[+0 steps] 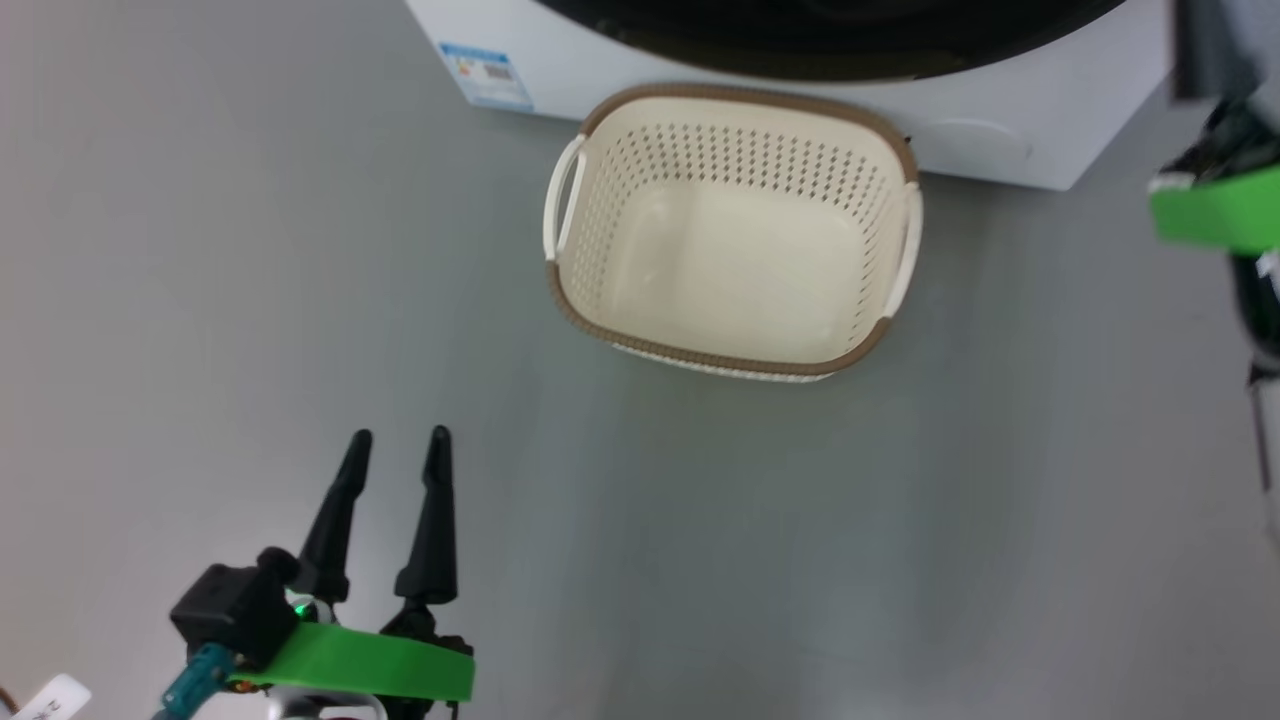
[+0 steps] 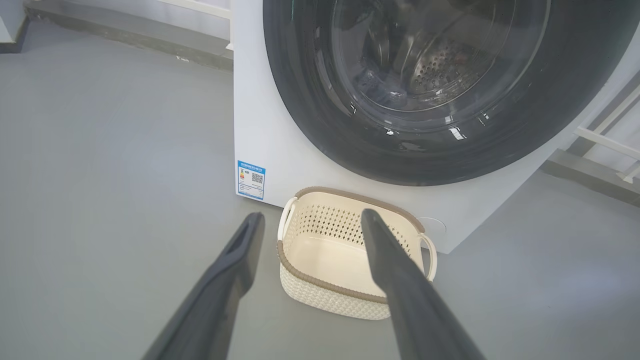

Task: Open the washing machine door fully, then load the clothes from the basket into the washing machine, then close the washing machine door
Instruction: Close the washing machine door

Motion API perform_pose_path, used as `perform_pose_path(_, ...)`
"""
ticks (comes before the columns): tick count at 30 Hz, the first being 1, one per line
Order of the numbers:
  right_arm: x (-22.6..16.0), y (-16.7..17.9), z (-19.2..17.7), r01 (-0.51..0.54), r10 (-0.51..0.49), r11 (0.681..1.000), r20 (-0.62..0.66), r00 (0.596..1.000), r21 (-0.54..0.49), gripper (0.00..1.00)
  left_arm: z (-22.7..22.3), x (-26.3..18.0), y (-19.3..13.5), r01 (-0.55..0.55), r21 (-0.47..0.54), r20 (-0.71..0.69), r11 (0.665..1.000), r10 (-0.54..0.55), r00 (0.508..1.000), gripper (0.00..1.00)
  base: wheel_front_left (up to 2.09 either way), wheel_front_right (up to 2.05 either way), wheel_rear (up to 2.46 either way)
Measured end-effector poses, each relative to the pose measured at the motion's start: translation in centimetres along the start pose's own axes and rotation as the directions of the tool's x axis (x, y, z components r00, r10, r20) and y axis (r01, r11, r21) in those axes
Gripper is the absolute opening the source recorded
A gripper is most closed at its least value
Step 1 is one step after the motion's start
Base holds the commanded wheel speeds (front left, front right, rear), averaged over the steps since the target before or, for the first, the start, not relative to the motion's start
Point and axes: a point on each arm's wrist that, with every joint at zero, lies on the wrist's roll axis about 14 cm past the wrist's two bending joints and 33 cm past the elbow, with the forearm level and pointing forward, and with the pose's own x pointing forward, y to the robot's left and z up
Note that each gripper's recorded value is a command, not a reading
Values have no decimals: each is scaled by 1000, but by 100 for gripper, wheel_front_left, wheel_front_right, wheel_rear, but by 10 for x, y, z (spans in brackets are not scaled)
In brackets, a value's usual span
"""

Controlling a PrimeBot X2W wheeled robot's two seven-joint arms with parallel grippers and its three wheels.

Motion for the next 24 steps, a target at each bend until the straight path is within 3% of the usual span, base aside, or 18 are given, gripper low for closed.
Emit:
perform_pose_path(10,-80,19,30,36,-32,998,-68,997,52,100,20,-14,-1,3,-23,60,1000,-1,998,100,0,0,0)
perform_pose_path(24,-181,10,67,173,-171,985,-155,973,5,100,30,-43,-9,42,-22,89,999,-40,995,100,0,0,0)
